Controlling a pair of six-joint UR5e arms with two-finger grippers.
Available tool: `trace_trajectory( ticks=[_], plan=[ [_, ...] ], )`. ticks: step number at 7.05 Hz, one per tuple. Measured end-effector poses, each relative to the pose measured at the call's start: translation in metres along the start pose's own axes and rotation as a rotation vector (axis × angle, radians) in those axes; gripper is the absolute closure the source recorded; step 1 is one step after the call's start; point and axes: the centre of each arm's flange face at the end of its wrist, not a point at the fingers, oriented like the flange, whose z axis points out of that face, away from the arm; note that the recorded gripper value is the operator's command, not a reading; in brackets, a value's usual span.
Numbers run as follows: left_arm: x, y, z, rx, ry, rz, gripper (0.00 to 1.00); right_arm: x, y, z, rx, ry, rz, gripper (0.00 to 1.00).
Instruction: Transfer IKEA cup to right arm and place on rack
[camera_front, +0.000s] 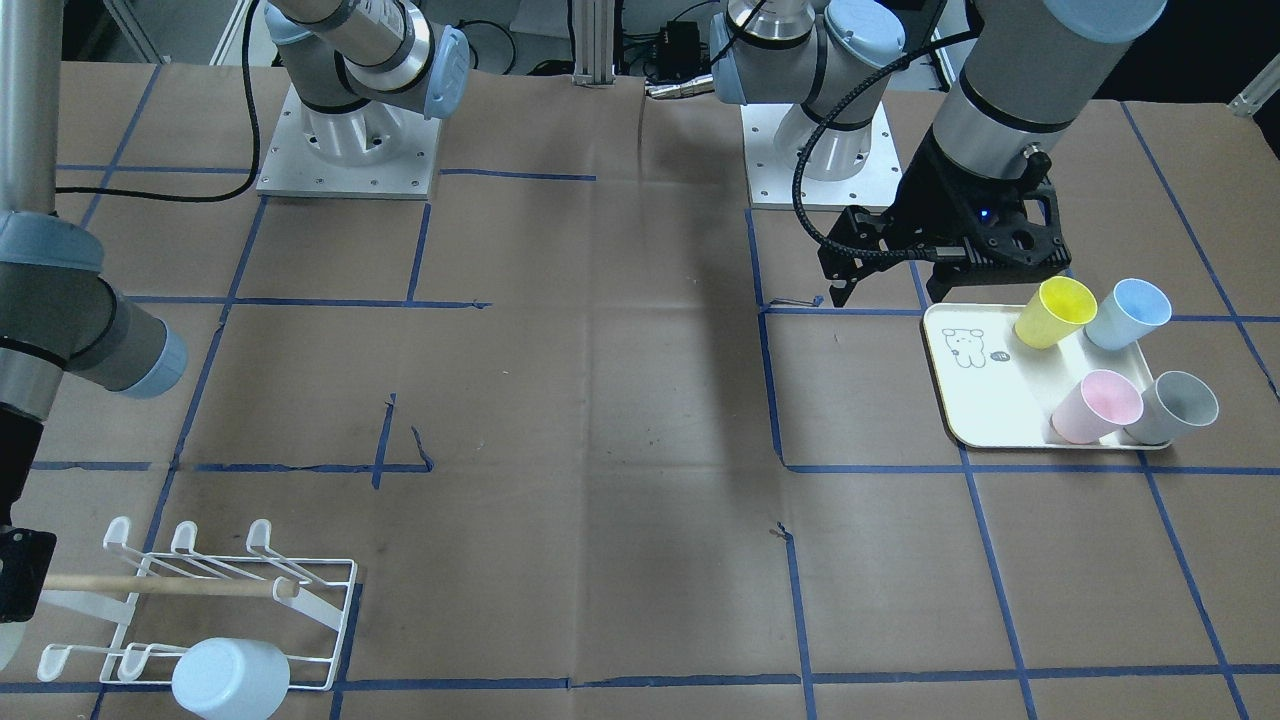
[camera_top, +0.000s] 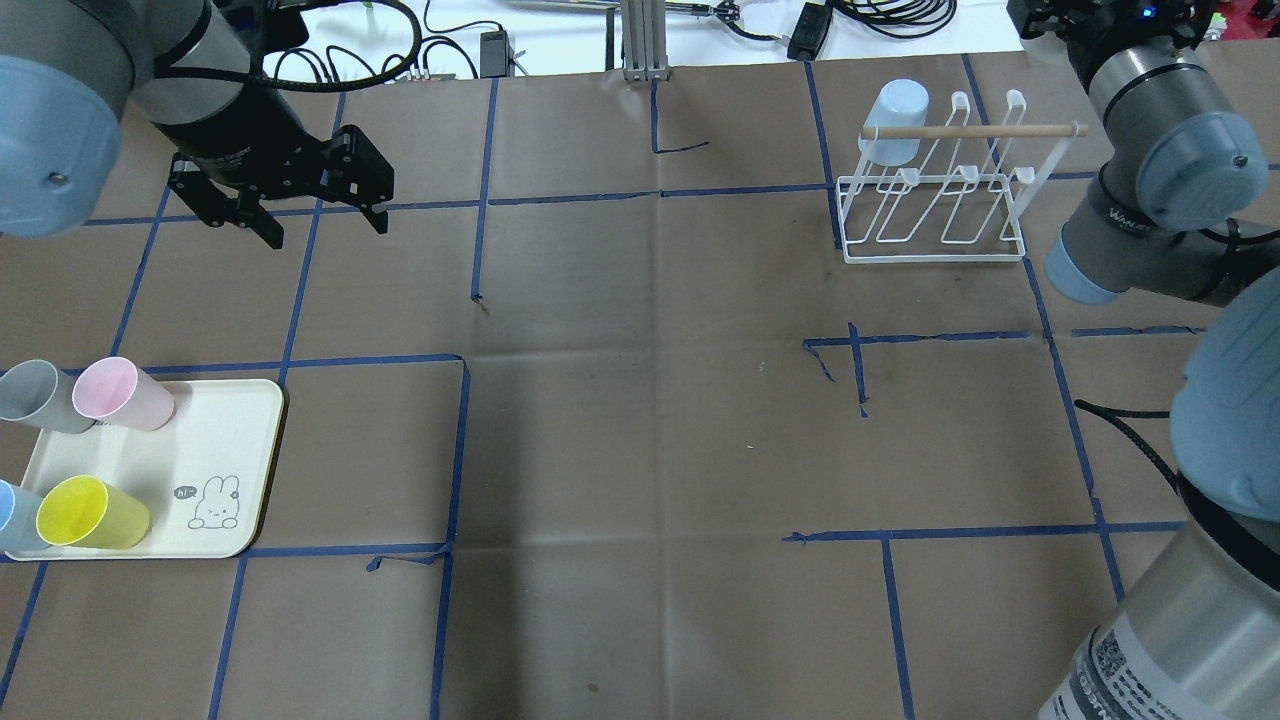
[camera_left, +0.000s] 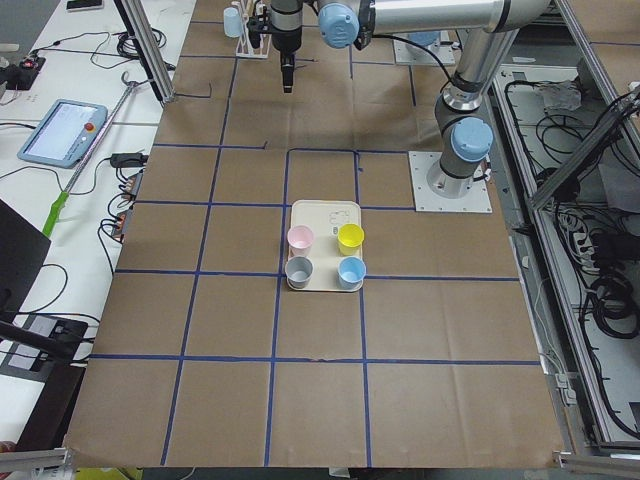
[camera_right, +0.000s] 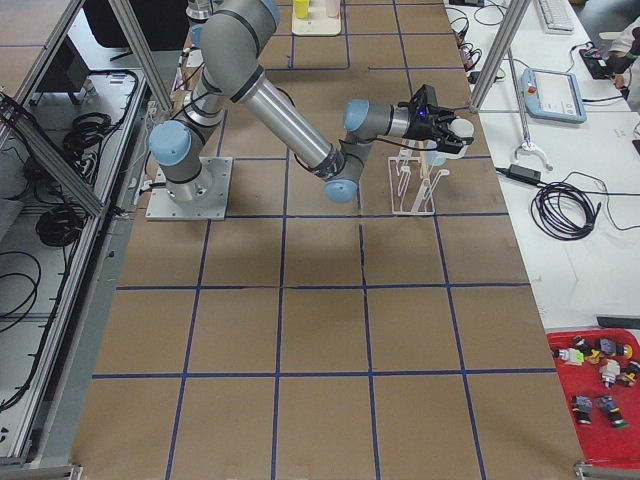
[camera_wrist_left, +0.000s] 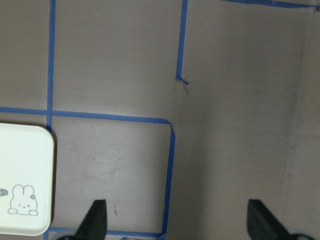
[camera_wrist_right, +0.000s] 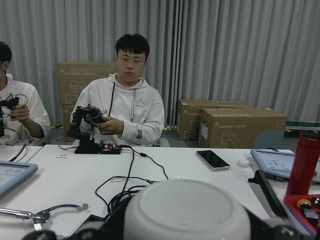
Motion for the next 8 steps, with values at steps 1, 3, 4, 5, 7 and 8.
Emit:
trace_trajectory(
  ticks=[1, 3, 4, 5, 7, 8],
  plan=[
    [0.001, 0.004, 0.006, -0.006, 0.000, -0.010, 0.01, 0.001, 0.012, 0.007, -0.011, -0.001, -0.002, 0.96],
    [0.003, 0.004, 0.003, 0.003, -0.001, -0.017, 0.01, 0.001, 0.034, 0.011, -0.034, -0.003, 0.003, 0.96],
    [0.005, 0.005, 0.001, 0.013, -0.014, -0.012, 0.01, 0.000, 0.043, 0.012, -0.039, -0.003, 0.004, 0.96],
    [0.007, 0.005, -0.001, 0.024, -0.029, -0.005, 0.01, 0.000, 0.051, 0.013, -0.039, -0.004, 0.004, 0.96],
    [0.010, 0.005, -0.003, 0.039, -0.038, 0.008, 0.01, -0.001, 0.060, 0.014, -0.040, -0.004, 0.004, 0.94],
    [0.010, 0.004, -0.004, 0.049, -0.039, 0.011, 0.01, -0.001, 0.065, 0.015, -0.040, -0.004, 0.002, 0.92]
  ],
)
